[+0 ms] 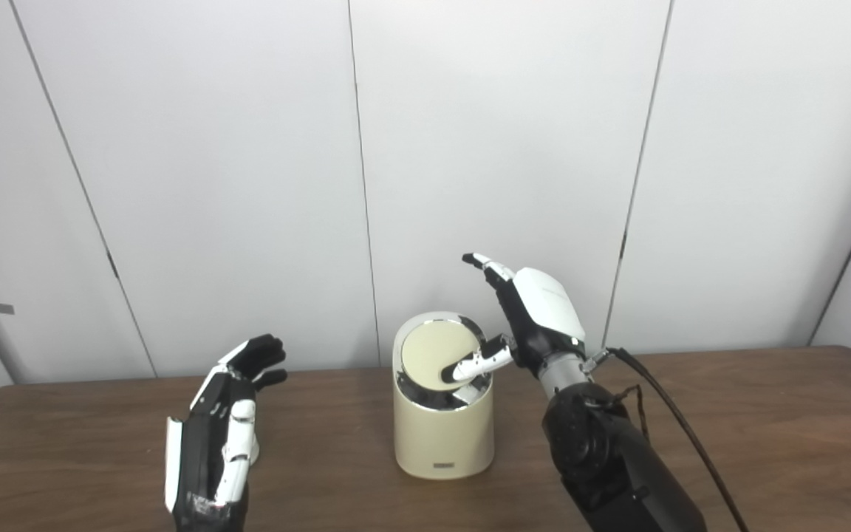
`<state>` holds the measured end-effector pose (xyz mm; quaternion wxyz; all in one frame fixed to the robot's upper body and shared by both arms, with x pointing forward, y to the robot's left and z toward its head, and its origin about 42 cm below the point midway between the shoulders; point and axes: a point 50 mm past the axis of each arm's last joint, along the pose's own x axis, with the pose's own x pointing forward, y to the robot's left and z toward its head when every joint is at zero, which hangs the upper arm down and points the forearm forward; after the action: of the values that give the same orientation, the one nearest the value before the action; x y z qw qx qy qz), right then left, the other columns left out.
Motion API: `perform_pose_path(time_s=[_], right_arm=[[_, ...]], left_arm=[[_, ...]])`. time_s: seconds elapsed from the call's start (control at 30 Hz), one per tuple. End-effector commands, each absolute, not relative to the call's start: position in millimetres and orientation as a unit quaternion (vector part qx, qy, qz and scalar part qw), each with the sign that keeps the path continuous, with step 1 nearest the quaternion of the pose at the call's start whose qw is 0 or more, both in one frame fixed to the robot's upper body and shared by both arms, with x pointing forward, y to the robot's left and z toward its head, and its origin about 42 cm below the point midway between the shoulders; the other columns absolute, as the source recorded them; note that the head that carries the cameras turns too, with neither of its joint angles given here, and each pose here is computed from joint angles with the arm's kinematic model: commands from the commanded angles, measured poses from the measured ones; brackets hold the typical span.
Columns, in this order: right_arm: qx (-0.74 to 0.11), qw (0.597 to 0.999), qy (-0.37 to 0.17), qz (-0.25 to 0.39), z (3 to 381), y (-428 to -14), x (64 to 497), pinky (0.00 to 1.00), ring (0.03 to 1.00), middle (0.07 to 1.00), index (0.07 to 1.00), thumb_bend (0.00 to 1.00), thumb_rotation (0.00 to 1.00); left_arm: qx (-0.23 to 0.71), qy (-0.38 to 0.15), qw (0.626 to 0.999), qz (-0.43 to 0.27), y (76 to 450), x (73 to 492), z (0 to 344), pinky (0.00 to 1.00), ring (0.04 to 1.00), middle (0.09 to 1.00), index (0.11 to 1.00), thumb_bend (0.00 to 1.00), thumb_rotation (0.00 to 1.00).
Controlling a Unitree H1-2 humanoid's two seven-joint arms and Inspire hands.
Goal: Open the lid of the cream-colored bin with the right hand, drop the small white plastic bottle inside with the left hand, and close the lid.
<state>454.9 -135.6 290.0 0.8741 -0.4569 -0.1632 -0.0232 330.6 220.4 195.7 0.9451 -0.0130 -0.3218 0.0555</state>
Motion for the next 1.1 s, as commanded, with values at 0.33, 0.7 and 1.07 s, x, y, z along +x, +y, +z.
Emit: perform_pose_path(time_s=[0.33,0.7,1.07], right_arm=[[-0.368,0.92,-0.136,0.006,298,-141,451,0.72,0.849,0.895,0.903,0.75,0.88],[-0.305,0.942,-0.136,0.03,294,-148,449,0.75,0.864,0.897,0.903,0.83,1.0],[-0.185,0.966,-0.164,0.076,283,-160,439,0.87,0.928,0.935,0.936,0.81,1.0]], left_arm=[[-0.007,-0.367,0.929,0.051,217,335,218,0.7,0.765,0.773,0.768,0.23,0.73],[-0.007,-0.366,0.929,0.052,218,335,218,0.7,0.764,0.767,0.765,0.24,0.71],[-0.007,-0.369,0.928,0.054,219,335,219,0.7,0.76,0.765,0.761,0.23,0.71]])
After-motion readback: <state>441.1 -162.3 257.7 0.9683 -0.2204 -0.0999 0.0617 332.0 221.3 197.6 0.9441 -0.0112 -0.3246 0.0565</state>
